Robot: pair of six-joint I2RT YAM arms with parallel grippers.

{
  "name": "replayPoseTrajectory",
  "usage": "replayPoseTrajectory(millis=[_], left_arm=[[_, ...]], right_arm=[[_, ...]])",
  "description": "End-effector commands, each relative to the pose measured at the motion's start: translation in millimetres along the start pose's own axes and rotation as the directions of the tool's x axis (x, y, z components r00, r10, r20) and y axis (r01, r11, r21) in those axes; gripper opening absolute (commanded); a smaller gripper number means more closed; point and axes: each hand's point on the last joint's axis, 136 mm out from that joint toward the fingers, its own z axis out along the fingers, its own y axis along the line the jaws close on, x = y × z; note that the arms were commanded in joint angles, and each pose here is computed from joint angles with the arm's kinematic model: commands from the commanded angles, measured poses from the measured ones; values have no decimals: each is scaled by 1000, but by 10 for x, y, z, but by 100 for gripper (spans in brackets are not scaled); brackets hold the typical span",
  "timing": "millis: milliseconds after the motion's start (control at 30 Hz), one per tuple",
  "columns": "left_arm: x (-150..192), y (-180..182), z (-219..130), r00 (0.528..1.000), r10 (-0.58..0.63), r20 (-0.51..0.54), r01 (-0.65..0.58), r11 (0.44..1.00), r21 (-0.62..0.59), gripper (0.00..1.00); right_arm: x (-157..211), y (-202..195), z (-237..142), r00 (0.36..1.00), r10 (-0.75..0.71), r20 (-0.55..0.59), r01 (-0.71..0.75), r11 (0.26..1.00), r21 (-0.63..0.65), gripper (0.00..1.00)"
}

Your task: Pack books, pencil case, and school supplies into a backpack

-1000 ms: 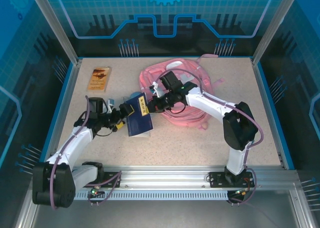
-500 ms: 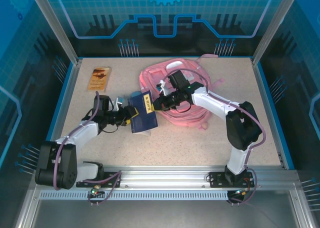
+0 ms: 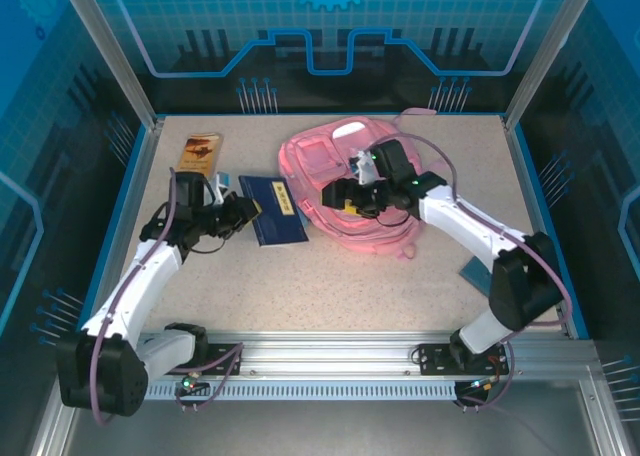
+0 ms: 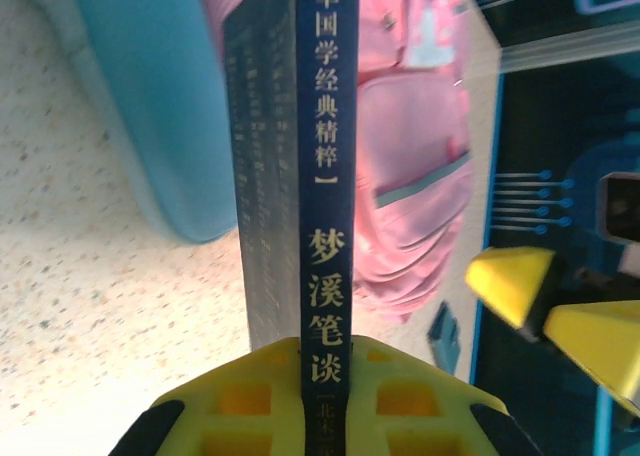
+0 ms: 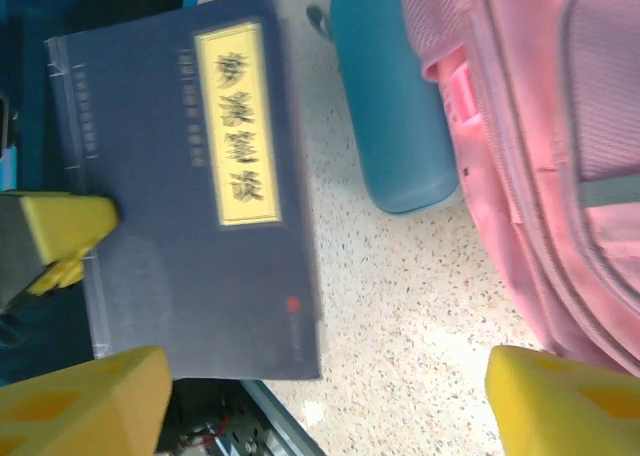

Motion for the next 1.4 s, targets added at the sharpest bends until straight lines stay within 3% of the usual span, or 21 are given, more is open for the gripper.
replayPoseTrajectory(millis=[0,133,333,600,733,800,967,1133,1367], left_arm=[[-184,-382,-199,996,-44,77,37,996,82,1],[-499,-710,-242,975,-116,190,79,979,189,2],[-864,-1131,-30,937,-165,309,76,957,281,2],[-982,-1492,268,924,-212,319,83,924,373,2],[-933,-1508,339,924,-214,315,92,928,362,2],[-913,-1498,360,926,-217,309,99,929,358,2],[-865,-1470,389,928,-223,298,109,929,354,1],[-834,-1455,406,931,-229,286,120,928,353,0],[-729,-1339,435,941,-221,258,133,939,318,4]], right_arm=[[-181,38,-215,986,110,125,-101,992,-75,88],[-264,195,-432,954,228,194,-183,956,-228,96],[-339,655,-472,907,383,172,-269,844,-464,100],[-431,1042,-226,873,481,81,-342,722,-601,100],[-614,1012,-164,866,485,122,-319,724,-612,98],[-692,948,-124,859,489,148,-317,737,-597,94],[-875,864,-32,836,514,191,-311,731,-607,69],[-978,769,-2,805,558,201,-329,703,-631,51],[-998,633,-77,800,539,264,-310,749,-586,12]])
